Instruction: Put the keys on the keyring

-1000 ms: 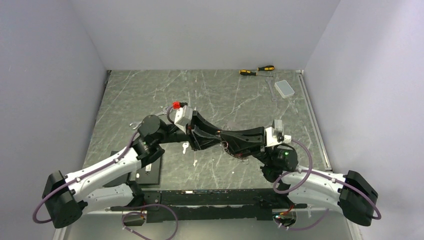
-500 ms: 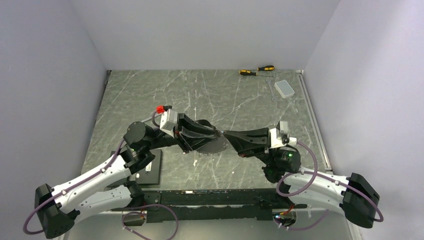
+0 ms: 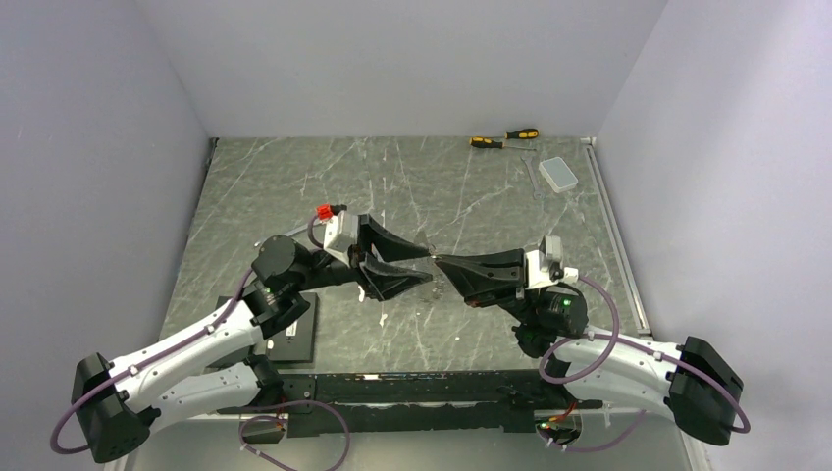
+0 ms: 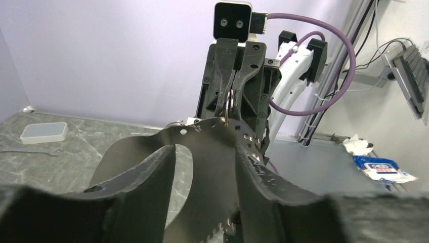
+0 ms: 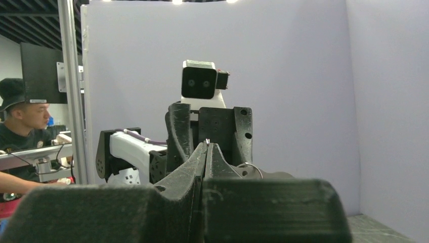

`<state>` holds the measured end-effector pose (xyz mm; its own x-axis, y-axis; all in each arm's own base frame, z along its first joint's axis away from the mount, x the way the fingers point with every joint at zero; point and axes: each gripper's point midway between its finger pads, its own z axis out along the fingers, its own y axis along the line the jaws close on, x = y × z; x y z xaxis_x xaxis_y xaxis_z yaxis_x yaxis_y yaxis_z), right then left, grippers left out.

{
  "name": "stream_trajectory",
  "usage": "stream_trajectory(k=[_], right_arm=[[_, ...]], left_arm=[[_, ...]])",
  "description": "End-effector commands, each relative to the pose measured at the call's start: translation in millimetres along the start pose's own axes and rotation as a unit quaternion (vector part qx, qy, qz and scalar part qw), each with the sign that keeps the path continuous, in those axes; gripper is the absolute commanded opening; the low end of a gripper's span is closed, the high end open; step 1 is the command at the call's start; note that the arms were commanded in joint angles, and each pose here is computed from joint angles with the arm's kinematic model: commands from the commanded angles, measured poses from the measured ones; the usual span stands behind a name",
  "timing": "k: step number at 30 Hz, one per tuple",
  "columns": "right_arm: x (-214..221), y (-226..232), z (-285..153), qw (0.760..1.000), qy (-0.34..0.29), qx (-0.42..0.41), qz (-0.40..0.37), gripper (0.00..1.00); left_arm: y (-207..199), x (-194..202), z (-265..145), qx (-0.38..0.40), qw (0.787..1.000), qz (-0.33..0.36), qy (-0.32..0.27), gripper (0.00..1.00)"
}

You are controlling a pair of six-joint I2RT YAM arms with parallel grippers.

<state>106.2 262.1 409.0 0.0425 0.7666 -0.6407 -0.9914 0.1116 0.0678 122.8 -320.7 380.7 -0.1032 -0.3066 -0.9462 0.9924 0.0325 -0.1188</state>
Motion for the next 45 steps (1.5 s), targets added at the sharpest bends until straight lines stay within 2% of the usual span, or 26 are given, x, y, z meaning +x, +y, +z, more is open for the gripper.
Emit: stream_trajectory(k=[1,3,6,9,13,16,41,45], right_arm=[[-22,6,9,0.999,-0.036,-0.011,-0.007,0.0],[-22,6,9,0.999,-0.036,-0.011,-0.008,0.0],[-22,6,9,0.999,-0.035,-0.012,-0.01,0.0],[-22,7,9,0.999,-0.034,-0.012,-0.009,0.0],[-20,6,8,0.999,-0.034,-0.012,-0.008,0.0],[-20,6,9,0.999,-0.035,-0.013,-0.007,0.0],[-18,6,12,0.999,-0.032,-0.015,-0.004,0.0],[-17,5,11,0.999,-0.033,-0.014,-0.002,0.0]], left_arm=[[-13,-29,0,0.018,0.999,0.024,-0.035,0.6],[-10,-26,-3,0.005,0.999,0.025,-0.027,0.67],[-6,-22,-8,-0.014,0.999,0.025,-0.018,0.69],[-3,-20,-13,-0.03,0.999,0.026,-0.012,0.64],[-7,-26,-13,-0.023,0.999,0.028,-0.023,0.49],[-9,-30,-8,-0.011,0.999,0.026,-0.025,0.42],[-18,-42,5,0.032,0.998,0.01,-0.06,0.4],[-17,-40,5,0.032,0.998,0.009,-0.06,0.35]])
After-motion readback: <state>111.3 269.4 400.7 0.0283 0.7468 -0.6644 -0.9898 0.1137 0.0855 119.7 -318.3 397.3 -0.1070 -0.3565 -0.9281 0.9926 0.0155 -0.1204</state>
